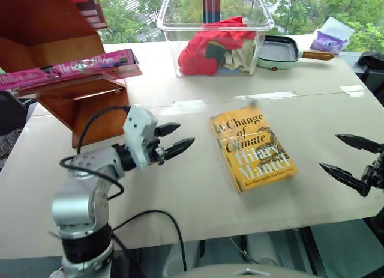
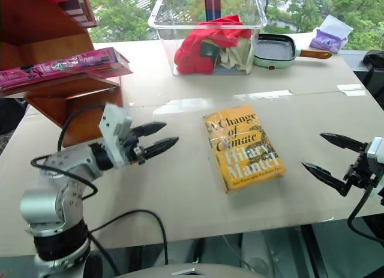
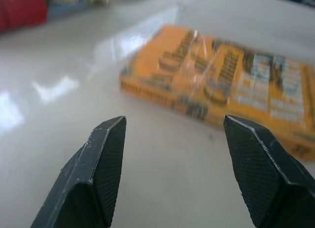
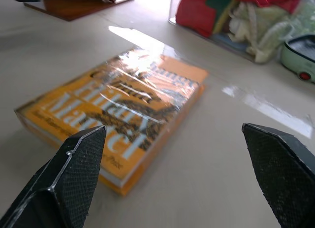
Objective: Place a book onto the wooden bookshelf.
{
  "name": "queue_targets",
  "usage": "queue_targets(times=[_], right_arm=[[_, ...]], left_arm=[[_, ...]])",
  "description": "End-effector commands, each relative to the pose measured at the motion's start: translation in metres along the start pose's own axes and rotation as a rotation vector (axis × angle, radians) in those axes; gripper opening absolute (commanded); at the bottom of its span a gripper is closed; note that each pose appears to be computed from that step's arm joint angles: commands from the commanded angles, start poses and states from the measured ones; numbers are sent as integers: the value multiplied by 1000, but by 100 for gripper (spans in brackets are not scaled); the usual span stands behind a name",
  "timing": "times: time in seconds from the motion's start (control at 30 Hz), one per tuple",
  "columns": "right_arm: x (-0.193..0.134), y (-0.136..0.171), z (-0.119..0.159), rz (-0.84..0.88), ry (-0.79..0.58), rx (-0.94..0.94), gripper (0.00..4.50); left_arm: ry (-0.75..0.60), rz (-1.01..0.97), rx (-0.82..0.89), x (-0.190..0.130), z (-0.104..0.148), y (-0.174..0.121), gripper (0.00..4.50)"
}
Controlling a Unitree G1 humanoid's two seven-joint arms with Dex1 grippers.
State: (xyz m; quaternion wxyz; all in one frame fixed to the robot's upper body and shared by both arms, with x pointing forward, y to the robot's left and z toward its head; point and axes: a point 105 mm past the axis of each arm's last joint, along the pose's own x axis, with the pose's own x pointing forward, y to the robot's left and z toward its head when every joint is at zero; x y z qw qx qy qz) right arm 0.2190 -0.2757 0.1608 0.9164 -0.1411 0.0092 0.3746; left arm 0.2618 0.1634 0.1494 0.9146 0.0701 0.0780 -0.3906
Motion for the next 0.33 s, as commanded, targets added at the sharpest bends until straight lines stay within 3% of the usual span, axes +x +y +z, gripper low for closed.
queue_targets(times=[0.03,0.33], right_arm=[[-15,-4,0,-44,20,-50,450],[-27,-5,-7,-85,48,-45,450]], left_arm=[[-6,51,51,-17,-5,5,318],[43,106,7,-43,-30,7,318]])
